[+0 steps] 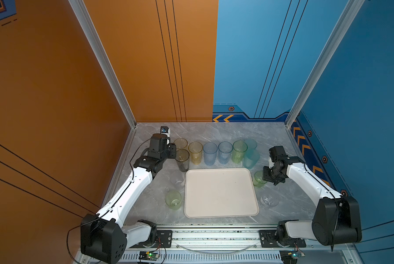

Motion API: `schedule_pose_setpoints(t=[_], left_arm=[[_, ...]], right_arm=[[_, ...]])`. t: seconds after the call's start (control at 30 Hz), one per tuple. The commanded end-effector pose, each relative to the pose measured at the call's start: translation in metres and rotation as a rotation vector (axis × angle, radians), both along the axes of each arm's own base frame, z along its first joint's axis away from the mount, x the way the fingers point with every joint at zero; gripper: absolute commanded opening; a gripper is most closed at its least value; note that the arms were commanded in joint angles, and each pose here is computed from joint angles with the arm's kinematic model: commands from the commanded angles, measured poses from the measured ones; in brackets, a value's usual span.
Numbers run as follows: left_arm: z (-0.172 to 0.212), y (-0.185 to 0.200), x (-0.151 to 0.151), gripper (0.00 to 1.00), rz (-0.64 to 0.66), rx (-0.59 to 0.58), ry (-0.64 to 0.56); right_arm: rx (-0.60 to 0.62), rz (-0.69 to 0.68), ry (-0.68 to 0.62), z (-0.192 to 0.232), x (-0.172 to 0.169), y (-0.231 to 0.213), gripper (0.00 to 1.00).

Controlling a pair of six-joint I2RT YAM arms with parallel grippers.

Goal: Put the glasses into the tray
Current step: 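Grasp the small green cup with the right gripper and lift it over the tray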

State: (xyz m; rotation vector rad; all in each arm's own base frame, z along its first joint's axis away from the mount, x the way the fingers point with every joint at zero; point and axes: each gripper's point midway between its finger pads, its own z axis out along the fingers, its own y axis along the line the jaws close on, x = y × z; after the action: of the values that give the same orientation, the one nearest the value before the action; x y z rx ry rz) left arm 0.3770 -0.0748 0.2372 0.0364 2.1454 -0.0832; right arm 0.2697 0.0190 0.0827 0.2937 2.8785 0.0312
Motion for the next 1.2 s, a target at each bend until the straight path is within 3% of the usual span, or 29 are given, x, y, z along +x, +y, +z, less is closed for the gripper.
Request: schedule_pose_setpoints(t=[0.0,0.27,0.43,0.67,1.17], left_arm=[[-0.002,0.002,-0.006,0.42,-0.003,-0.018,0.01],[-0.006,0.004,-0.007,0.42,0.003,-0.014,0.017],[-0.006,0.004,-0.007,0.42,0.008,-0.013,0.015],[-0.007,0.004,-0.009,0.41,0.007,-0.016,0.019],[-0.006,0.012,-0.015,0.41,0.031,0.001,0.013]], right_arm=[[-0.046,-0.007,-0.033,0.014,-0.003,-0.007,0.0],[-0.084,-0.041,-0.177,0.053,0.001,-0.015,0.0],[-0.083,0.045,-0.228,0.079,0.005,0.013,0.0],[-0.077,0.278,-0.219,0.088,0.02,0.093,0.0],[-0.102,0.685,-0.165,0.049,0.038,0.277,0.0]])
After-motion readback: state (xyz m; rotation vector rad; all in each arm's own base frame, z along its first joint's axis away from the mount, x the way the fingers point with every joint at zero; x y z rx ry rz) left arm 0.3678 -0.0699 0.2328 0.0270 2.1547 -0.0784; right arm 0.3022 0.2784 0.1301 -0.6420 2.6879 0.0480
